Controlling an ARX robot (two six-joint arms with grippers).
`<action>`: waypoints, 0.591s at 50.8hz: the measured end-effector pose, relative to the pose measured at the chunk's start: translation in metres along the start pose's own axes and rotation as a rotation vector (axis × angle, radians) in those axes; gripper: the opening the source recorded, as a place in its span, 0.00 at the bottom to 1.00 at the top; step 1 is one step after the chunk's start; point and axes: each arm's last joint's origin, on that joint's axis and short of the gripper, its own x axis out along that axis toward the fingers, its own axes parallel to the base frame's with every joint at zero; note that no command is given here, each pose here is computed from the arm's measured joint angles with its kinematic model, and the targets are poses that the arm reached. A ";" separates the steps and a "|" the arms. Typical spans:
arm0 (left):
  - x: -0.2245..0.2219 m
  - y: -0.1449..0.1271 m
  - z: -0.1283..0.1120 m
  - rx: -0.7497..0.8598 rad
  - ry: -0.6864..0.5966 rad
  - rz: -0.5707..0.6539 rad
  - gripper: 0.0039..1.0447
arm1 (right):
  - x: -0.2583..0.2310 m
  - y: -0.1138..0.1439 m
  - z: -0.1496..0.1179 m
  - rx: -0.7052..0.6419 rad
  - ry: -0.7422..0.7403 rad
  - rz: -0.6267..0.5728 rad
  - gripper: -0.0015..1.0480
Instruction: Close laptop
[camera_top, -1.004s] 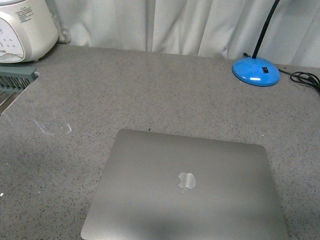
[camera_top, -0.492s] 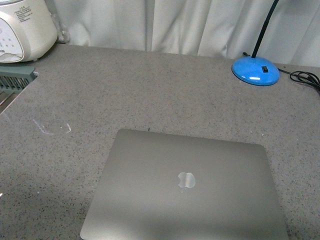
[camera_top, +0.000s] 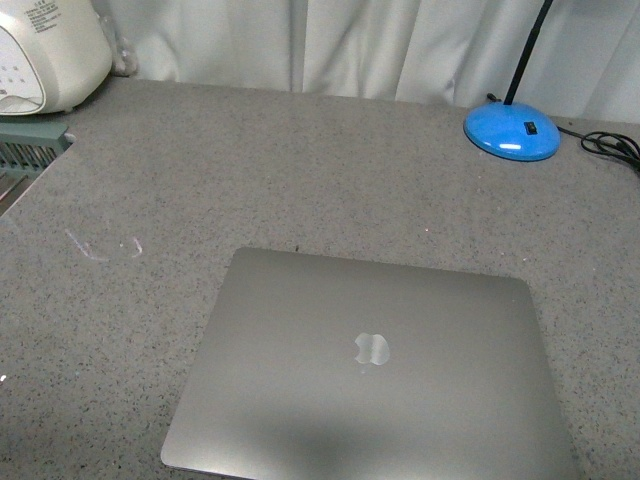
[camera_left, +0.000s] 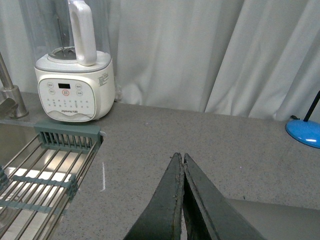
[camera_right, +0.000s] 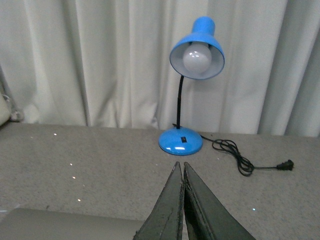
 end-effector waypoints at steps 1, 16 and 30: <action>0.000 0.001 0.000 0.001 0.000 0.000 0.04 | 0.000 -0.001 0.000 0.000 0.002 -0.004 0.01; -0.014 0.013 -0.004 0.015 0.025 0.004 0.04 | 0.002 -0.019 -0.003 -0.008 0.038 0.007 0.01; -0.016 0.013 -0.003 0.015 0.005 0.006 0.04 | 0.002 -0.021 -0.003 -0.008 0.038 -0.018 0.01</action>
